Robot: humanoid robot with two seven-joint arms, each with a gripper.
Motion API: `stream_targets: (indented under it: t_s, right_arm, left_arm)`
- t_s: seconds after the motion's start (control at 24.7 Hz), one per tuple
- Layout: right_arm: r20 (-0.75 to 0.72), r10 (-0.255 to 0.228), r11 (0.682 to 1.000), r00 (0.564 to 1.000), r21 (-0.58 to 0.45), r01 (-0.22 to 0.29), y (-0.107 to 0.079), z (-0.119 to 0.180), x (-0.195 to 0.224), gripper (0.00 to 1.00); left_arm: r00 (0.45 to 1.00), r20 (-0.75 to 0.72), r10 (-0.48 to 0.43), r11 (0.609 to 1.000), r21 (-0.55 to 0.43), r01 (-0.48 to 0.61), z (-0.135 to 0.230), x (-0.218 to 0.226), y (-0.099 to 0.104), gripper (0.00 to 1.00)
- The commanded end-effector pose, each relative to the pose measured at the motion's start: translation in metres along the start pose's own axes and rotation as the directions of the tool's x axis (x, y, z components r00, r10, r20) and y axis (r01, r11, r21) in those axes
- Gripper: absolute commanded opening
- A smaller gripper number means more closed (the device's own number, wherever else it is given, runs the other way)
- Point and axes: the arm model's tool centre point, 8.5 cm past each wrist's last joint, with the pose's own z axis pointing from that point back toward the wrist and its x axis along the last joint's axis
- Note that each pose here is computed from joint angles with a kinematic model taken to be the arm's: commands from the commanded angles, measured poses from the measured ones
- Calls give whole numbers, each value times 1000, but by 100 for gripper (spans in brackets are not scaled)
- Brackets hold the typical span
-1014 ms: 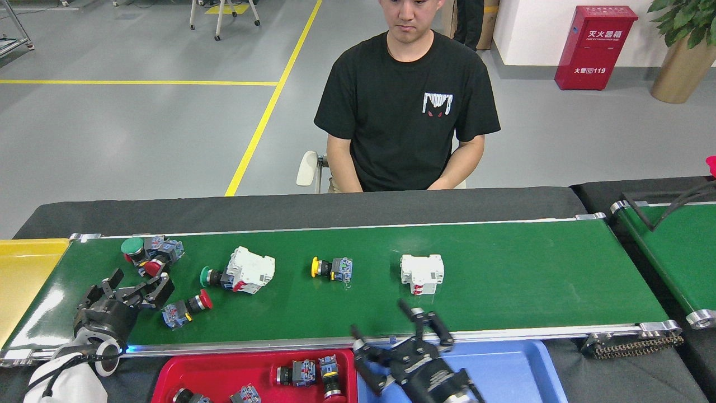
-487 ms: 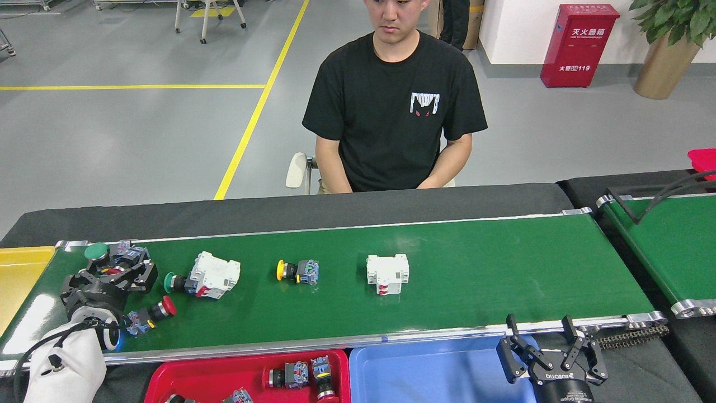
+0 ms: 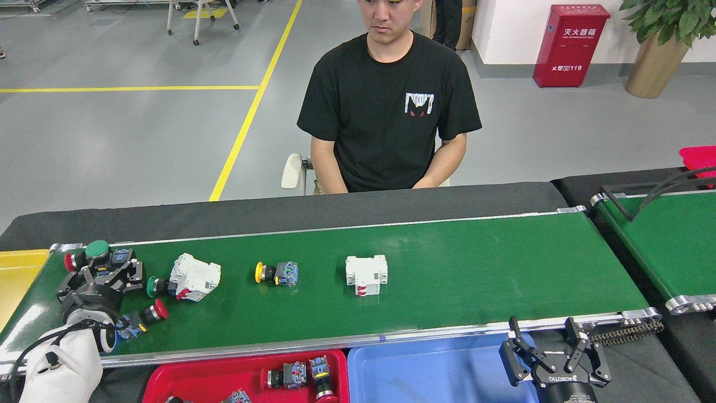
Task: Pick switch part from conveyor to tray
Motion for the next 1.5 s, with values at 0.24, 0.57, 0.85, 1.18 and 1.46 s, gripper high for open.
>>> stream_targets:
  t_s: [0.24, 0.57, 0.85, 1.18, 1.46]
  right_arm:
    - [0, 4, 1000, 1000, -31, -4, -9, -2, 0, 100]
    - [18, 3, 998, 1000, -64, -1, -18, -5, 7, 100]
    - [37, 3, 999, 999, -36, -2, -9, 5, 13, 100]
    - [39, 3, 999, 999, -39, -1, -10, 5, 14, 100]
    - [40, 2, 1000, 999, -8, -2, 0, 15, 14, 100]
  left_arm:
    - [957, 289, 0, 984, 171, -52, 34, 37, 15, 21]
    - [851, 522, -60, 959, 266, -95, 128, 97, 30, 21]
    - [673, 733, -101, 968, 229, -105, 233, 138, 1, 32]
    - [656, 753, -49, 974, 182, -136, 262, 140, -16, 100]
    - [823, 568, -16, 964, 228, -139, 255, 75, -13, 100]
